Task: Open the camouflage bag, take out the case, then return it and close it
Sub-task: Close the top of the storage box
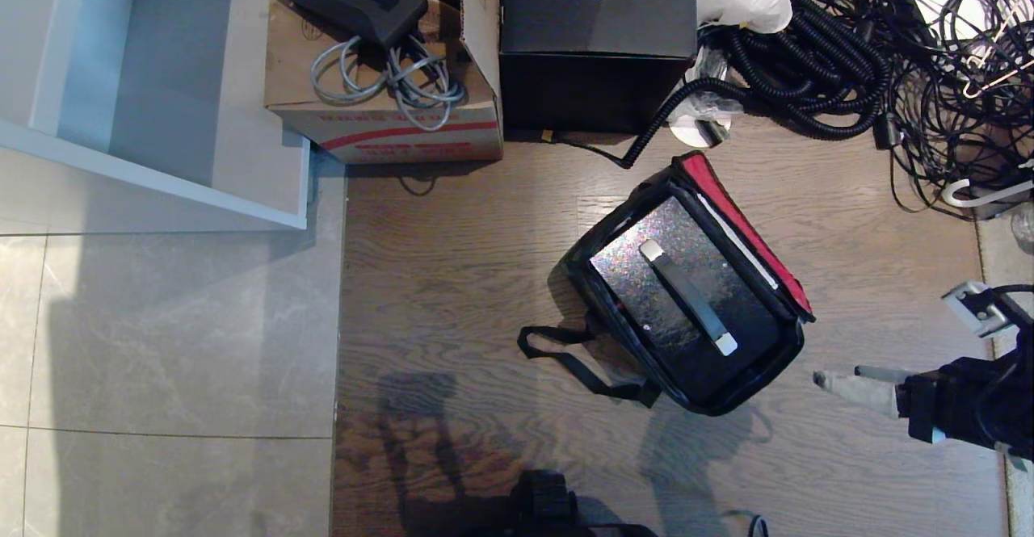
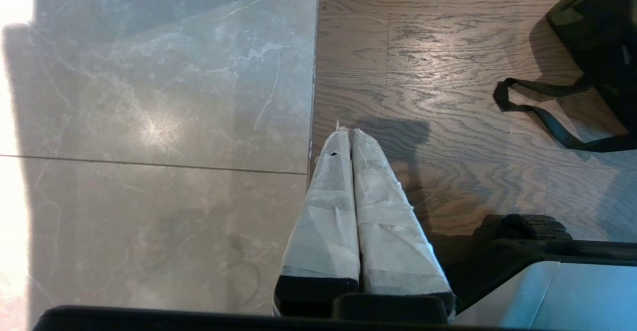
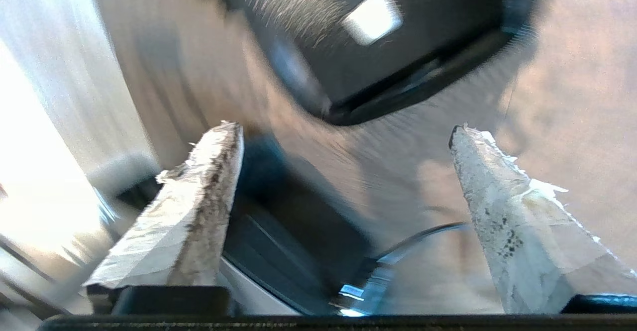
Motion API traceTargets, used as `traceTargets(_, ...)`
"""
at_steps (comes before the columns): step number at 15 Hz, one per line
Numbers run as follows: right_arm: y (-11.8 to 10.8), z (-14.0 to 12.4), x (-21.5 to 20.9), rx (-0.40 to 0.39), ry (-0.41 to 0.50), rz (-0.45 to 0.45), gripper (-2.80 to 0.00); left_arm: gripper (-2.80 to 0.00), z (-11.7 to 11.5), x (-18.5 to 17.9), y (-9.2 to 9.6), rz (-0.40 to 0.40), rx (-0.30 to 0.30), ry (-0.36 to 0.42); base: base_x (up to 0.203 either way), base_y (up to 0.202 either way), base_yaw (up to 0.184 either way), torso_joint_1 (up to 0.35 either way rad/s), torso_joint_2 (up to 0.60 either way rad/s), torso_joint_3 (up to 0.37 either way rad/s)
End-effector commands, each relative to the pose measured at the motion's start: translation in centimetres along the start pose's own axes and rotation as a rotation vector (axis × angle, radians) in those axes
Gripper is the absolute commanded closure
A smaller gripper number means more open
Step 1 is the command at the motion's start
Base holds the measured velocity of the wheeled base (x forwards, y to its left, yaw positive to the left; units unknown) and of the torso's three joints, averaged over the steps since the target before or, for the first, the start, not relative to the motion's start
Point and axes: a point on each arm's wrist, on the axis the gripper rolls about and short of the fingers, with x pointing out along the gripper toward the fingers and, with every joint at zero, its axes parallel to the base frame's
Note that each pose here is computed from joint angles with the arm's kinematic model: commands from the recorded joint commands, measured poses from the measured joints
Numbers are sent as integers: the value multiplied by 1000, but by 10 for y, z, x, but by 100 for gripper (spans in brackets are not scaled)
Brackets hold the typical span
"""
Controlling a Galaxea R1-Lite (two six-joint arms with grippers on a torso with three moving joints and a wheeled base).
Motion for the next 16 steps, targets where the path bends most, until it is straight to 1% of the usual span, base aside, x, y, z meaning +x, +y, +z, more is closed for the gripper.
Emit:
traceTargets(1,-21,19,10,480,-47,-66,-280,0,0,0,0,1,0,0,0,0,0,0,0,0)
traceTargets(2,-33,26,21,624,-60,-108,-280,0,0,0,0,1,0,0,0,0,0,0,0,0)
traceTargets(4,-58,29,45,830,-62,-206,-280,0,0,0,0,1,0,0,0,0,0,0,0,0)
traceTargets(5,-70,35,56,886,-83,-235,-280,0,0,0,0,1,0,0,0,0,0,0,0,0)
traceTargets(6,-82,38,67,922,-87,-253,-280,0,0,0,0,0,0,0,0,0,0,0,0,0)
traceTargets(8,-103,33,91,1015,-64,-284,-280,0,0,0,0,0,0,0,0,0,0,0,0,0)
traceTargets(10,-117,37,106,1120,-79,-281,-280,0,0,0,0,0,0,0,0,0,0,0,0,0)
traceTargets(12,-125,42,115,1133,-88,-261,-280,0,0,0,0,1,0,0,0,0,0,0,0,0)
traceTargets(16,-139,41,131,1147,-90,-252,-280,0,0,0,0,1,0,0,0,0,0,0,0,0)
